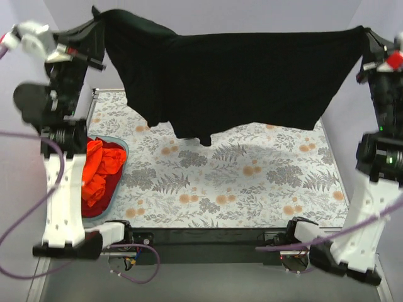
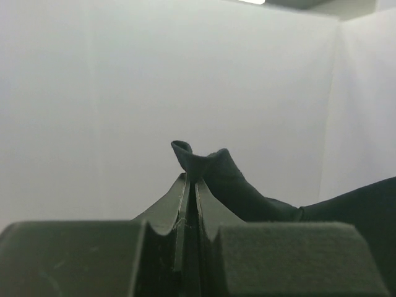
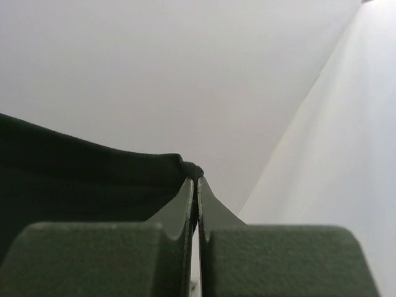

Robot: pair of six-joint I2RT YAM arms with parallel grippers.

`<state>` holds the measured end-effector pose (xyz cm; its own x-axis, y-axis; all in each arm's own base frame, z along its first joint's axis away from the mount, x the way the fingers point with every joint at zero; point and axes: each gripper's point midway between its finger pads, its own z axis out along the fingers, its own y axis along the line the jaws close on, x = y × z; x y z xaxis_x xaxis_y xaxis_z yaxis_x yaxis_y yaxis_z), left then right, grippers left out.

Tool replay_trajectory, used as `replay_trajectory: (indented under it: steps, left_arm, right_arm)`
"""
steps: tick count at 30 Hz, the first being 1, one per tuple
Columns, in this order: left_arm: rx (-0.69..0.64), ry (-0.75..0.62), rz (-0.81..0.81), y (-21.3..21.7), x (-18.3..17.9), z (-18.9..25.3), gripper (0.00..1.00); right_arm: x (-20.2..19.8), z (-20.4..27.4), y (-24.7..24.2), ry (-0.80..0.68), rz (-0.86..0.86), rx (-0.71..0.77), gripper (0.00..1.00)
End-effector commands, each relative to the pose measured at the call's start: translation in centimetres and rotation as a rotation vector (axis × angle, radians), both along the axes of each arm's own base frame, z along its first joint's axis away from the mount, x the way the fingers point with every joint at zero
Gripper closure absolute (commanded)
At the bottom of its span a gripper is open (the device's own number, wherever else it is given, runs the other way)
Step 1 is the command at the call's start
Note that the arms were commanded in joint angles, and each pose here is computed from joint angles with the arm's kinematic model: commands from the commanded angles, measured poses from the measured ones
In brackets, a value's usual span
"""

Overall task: Fold and stack the t-shirts
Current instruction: Flatten the tshirt out

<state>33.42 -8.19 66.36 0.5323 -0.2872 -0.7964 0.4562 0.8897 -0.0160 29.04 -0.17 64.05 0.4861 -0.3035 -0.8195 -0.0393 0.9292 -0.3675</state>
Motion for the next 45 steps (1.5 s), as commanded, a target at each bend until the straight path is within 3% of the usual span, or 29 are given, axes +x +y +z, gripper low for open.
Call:
replay_trajectory:
  steps: [1, 3, 4, 10, 14, 18, 21, 24, 25, 31, 32, 36, 37, 40, 41, 43, 45]
  left_arm:
    - [0.038, -0.288, 0.058, 0.9, -11.6, 4.1, 1.00]
    - [0.056, -0.400, 0.080, 1.1, -17.1, 5.2, 1.00]
    - [0.061, -0.417, 0.088, 1.2, -18.5, 5.2, 1.00]
    - [0.064, -0.510, 0.169, 2.4, -26.0, 5.9, 1.00]
    - [0.053, -0.528, 0.219, 3.2, -27.5, 6.5, 1.00]
    - [0.056, -0.489, 0.243, 3.5, -26.3, 6.0, 1.00]
    - [0.052, -0.375, 0.227, 3.4, -22.7, 3.6, 1.00]
    - [0.103, -0.215, 0.152, 2.0, -17.6, -1.5, 1.00]
    - [0.137, -0.131, 0.113, 1.2, -14.9, -4.9, 1.00]
    - [0.185, 0.174, -0.087, -1.9, -7.4, -18.1, 1.00]
    - [0.189, 0.264, -0.110, -2.2, -5.5, -22.3, 1.00]
    - [0.210, 0.447, -0.077, -1.7, 0.4, -31.5, 1.00]
    - [0.216, 0.506, -0.079, -1.7, 2.8, -34.5, 1.00]
    - [0.238, 0.558, -0.081, -2.0, 6.3, -38.1, 1.00]
    - [0.227, 0.644, -0.083, -2.0, 8.4, -41.5, 1.00]
    - [0.223, 0.640, -0.049, -1.7, 11.0, -41.7, 1.00]
    - [0.247, 0.704, -0.045, -1.9, 13.5, -45.0, 1.00]
  right_arm:
    - [-10.0, 5.5, 0.2, -0.306, -0.110, -0.036, 0.99]
    - [-11.6, 4.6, 0.1, -0.328, -0.136, -0.029, 0.99]
    - [-15.0, 5.3, 0.7, -0.406, -0.144, -0.041, 0.99]
    - [-21.9, 6.9, 0.3, -0.563, -0.235, -0.008, 0.99]
    - [-23.8, 8.1, 0.7, -0.611, -0.247, -0.033, 0.99]
    - [-22.0, 7.5, 0.6, -0.574, -0.240, -0.059, 0.99]
    - [-17.9, 4.1, 0.7, -0.469, -0.214, -0.114, 0.99]
    - [-13.3, -1.4, 1.0, -0.331, -0.164, -0.179, 0.99]
    - [-12.2, -3.0, 1.1, -0.295, -0.150, -0.187, 0.99]
    - [-3.5, -17.8, 1.2, 0.032, -0.030, -0.241, 0.99]
    - [-2.7, -19.2, 1.1, 0.056, -0.022, -0.244, 0.99]
    - [3.1, -30.5, 0.3, 0.291, 0.034, -0.229, 0.99]
    - [4.0, -32.1, 0.1, 0.326, 0.040, -0.221, 0.99]
    - [7.3, -37.1, -0.4, 0.437, 0.067, -0.209, 0.99]
    - [8.2, -38.2, -0.4, 0.465, 0.077, -0.206, 0.99]
    - [10.9, -40.5, -0.8, 0.532, 0.091, -0.204, 0.99]
    - [13.0, -43.3, -1.0, 0.609, 0.105, -0.189, 0.99]
